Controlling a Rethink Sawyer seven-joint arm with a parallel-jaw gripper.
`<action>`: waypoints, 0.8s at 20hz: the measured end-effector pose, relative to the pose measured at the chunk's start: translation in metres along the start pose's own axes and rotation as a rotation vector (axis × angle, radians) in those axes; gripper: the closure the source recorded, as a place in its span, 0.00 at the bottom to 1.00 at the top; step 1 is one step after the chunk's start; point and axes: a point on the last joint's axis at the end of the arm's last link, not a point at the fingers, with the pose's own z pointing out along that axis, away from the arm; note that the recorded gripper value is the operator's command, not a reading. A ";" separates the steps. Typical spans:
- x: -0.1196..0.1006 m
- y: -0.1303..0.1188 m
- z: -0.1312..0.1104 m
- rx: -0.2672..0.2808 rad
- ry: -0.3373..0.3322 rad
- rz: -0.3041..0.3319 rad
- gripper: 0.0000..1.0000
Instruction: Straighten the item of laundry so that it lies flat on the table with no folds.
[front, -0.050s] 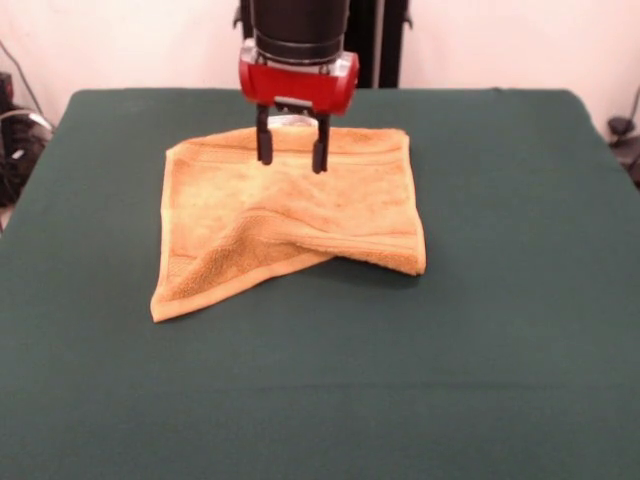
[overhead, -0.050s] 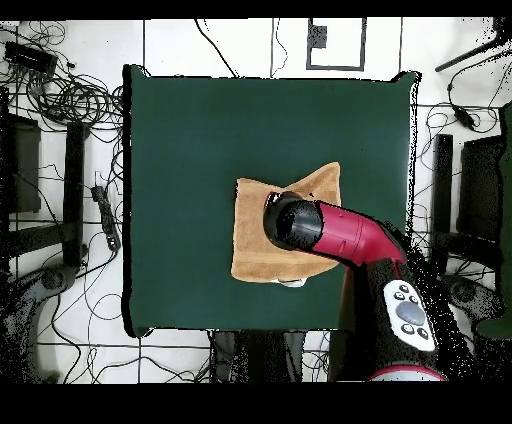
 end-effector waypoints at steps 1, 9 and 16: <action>0.002 0.000 0.003 0.000 0.012 0.000 0.00; 0.021 0.001 0.036 -0.003 0.086 -0.001 0.00; 0.041 -0.003 0.074 0.011 0.150 -0.010 0.00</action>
